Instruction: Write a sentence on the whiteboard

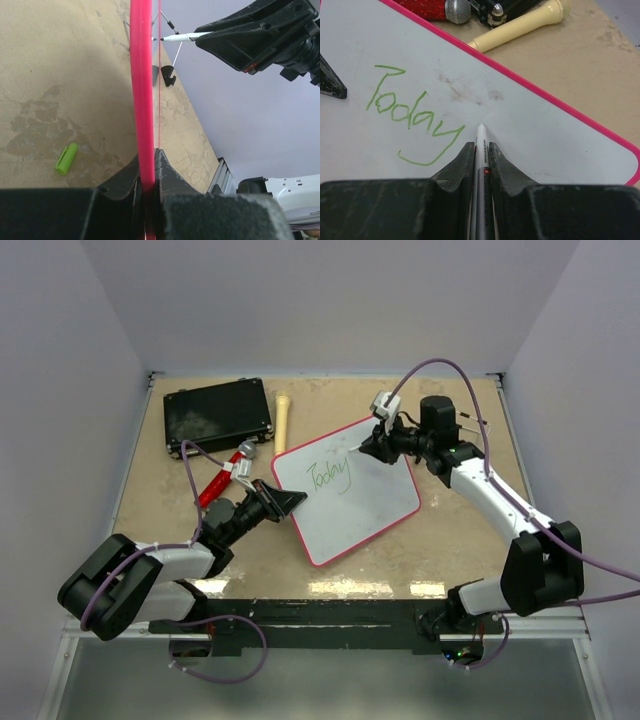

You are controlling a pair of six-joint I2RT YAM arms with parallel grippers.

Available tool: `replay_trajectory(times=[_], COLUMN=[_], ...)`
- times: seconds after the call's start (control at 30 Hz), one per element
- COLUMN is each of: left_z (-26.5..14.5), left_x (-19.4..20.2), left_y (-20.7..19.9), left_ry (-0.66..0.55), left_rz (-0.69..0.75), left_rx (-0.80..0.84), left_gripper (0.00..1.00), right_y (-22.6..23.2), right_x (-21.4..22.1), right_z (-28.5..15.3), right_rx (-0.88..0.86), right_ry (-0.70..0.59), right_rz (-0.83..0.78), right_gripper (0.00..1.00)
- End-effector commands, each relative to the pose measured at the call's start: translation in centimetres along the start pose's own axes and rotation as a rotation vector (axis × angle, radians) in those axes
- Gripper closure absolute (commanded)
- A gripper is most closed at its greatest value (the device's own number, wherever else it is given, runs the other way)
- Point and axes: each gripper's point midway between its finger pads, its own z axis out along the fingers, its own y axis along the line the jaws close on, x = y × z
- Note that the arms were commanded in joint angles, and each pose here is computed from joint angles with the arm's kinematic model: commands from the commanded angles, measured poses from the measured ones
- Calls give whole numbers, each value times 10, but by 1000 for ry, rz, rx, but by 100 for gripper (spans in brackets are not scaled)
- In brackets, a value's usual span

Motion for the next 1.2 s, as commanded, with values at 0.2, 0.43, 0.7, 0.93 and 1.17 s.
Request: replay_trajectory(times=[0.2,0.43,0.7,0.93,1.17], left_z=[2,2,1,1,1], left_x=[-14,-13,-12,-12,-11], left_y=[-24,-23,-21,-22,-22], left_ry=[-46,-46,-45,-45,-43], left_rz=[80,79,76,77,78], left_rx=[107,103,98,104,101], left_gripper=[100,100,100,100,100], right_y=[-8,9,13,-4,-9], right_x=[2,0,-27,-8,3], right_z=[5,-5,-22,-15,-12], right_rx=[28,-39,-1,69,80], right_ry=[12,16,-52,4,39], right_rz=[-3,-20,-58,-25,-20], right_gripper=[100,100,100,100,100])
